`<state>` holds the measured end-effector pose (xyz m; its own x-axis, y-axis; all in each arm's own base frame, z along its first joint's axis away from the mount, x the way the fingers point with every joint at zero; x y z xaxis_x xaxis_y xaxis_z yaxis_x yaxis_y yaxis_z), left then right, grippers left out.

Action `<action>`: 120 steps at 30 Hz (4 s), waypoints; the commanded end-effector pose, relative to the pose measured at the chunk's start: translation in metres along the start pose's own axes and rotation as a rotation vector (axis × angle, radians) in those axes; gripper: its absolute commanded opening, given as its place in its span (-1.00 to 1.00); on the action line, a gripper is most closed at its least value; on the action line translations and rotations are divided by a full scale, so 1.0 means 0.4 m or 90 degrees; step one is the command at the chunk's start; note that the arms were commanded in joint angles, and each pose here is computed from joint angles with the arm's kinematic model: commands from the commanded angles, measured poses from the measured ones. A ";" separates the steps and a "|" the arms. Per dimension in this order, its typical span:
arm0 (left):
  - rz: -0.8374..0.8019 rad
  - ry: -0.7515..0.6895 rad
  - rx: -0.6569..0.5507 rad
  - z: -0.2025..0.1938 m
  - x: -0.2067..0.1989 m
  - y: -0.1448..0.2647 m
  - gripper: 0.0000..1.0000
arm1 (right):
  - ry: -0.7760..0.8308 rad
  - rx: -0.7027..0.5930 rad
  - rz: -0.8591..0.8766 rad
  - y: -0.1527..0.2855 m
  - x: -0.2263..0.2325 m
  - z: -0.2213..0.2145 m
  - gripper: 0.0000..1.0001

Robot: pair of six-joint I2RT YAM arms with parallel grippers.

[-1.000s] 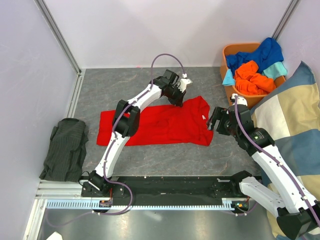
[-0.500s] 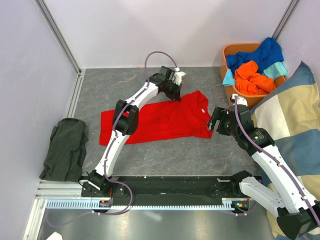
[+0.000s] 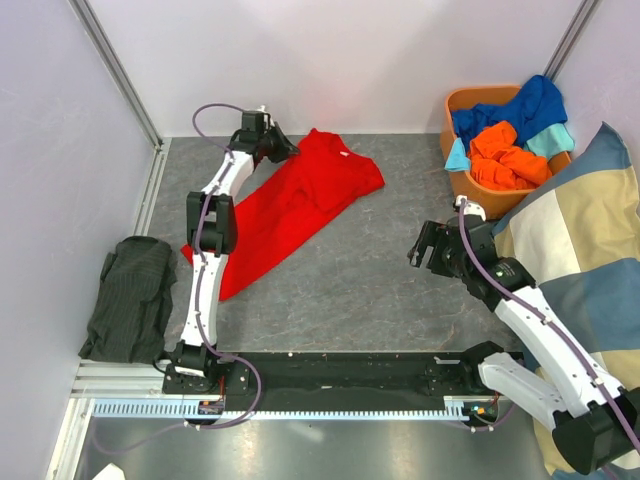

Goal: Fold and stack the t-shirts
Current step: Rotate the tshirt 90 degrees

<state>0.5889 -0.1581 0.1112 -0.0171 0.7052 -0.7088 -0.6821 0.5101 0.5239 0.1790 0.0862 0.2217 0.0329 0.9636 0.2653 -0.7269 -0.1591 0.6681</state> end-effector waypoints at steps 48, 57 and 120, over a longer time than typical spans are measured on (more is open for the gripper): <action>0.072 0.027 -0.338 0.190 0.030 0.797 1.00 | -0.049 0.153 0.193 -0.488 0.830 -0.396 0.65; 0.071 0.038 -0.338 0.180 0.045 0.806 1.00 | -0.039 0.176 0.157 -0.562 0.803 -0.435 0.33; 0.170 -0.041 0.199 -0.854 -0.007 0.853 0.90 | 0.074 0.183 -0.033 -0.149 0.194 -0.379 -1.00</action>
<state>0.1026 -0.1481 0.1330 -0.0583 0.8498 -0.5238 -0.3844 0.4651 0.7974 0.1271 0.2088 0.0935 -0.0123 0.9884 0.1516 -0.5135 -0.1363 0.8472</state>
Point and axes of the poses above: each gripper's point midway between its finger pads, its own y axis back along the fingers, its own x axis along the line the jaws close on, z = x × y, the point moved 9 cm from there along y, back along the fingers, and after that the axes turned 6 degrees about y, right-handed, at the moved point
